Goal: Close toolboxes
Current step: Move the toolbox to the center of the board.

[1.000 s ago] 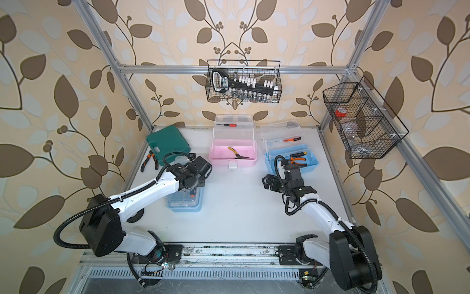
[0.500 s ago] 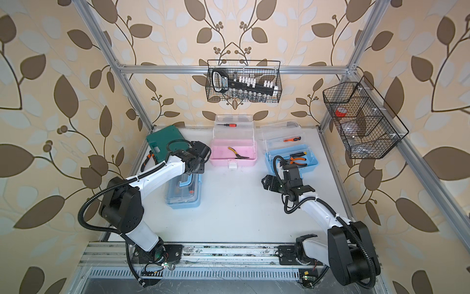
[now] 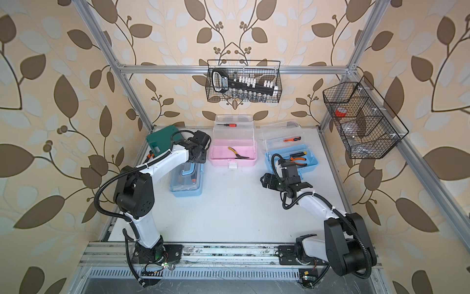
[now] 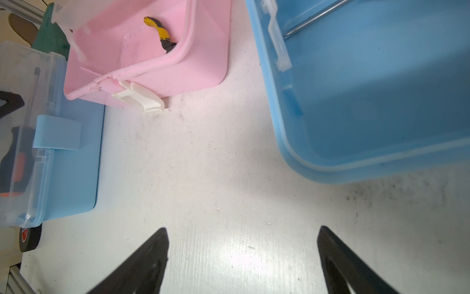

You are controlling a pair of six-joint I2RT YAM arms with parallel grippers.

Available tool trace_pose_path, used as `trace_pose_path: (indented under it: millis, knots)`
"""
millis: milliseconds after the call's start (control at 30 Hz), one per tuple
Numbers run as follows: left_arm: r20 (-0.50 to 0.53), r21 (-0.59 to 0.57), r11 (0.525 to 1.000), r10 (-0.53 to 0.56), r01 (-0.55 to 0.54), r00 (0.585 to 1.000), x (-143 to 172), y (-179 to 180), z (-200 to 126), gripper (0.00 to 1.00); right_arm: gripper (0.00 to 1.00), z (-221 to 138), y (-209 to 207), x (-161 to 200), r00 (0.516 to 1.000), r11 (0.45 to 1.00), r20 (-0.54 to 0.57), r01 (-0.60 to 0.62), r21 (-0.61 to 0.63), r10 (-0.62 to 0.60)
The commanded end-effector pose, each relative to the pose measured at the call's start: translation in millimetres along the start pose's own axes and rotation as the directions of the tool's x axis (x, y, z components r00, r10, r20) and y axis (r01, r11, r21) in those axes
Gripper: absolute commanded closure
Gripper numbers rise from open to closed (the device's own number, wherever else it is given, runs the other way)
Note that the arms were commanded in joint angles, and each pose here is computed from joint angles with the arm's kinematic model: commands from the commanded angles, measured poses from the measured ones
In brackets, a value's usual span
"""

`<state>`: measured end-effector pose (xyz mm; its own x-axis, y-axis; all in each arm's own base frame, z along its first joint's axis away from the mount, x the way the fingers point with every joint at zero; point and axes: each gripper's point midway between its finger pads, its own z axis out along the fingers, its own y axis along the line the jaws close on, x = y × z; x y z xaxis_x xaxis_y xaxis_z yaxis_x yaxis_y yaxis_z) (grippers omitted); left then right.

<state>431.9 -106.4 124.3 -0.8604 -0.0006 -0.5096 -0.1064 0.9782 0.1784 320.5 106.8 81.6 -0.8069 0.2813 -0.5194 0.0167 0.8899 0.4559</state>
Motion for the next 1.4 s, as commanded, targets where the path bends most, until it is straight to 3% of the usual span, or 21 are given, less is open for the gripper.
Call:
trace_pose_path:
  millis: [0,433,533,600,700,867,1100,1367]
  knots:
    - [-0.238,0.143,0.988,0.086,-0.053,0.967,58,-29,46,0.46,0.12,0,14,-16,1.000,0.999,0.026,0.011,-0.031,-0.010]
    - [-0.201,0.133,0.990,0.074,-0.048,0.977,29,-17,52,0.42,0.12,20,51,-63,0.995,0.997,0.063,0.074,-0.011,-0.073]
    - [-0.180,0.150,0.988,0.050,-0.023,0.982,26,-16,42,0.32,0.12,35,56,-76,0.995,0.996,0.054,0.089,0.014,-0.089]
    - [-0.155,0.163,0.987,0.023,0.003,0.988,21,-15,31,0.16,0.13,48,60,-83,0.994,0.995,0.037,0.098,0.024,-0.098]
    - [-0.114,0.189,0.981,-0.012,0.034,0.993,15,-12,10,0.01,0.15,66,63,-91,0.992,0.990,0.017,0.125,0.066,-0.126]
    - [-0.036,0.256,0.965,-0.059,0.066,0.998,8,-10,-31,0.01,0.16,89,62,-108,0.985,0.974,0.014,0.171,0.149,-0.175]
    - [0.034,0.342,0.938,-0.077,0.061,0.996,23,-20,-75,0.01,0.19,122,57,-112,0.979,0.959,-0.034,0.205,0.194,-0.203]
    - [0.049,0.396,0.917,-0.076,0.051,0.996,38,-27,-95,0.01,0.25,136,44,-87,0.961,0.929,-0.121,0.271,0.252,-0.247]
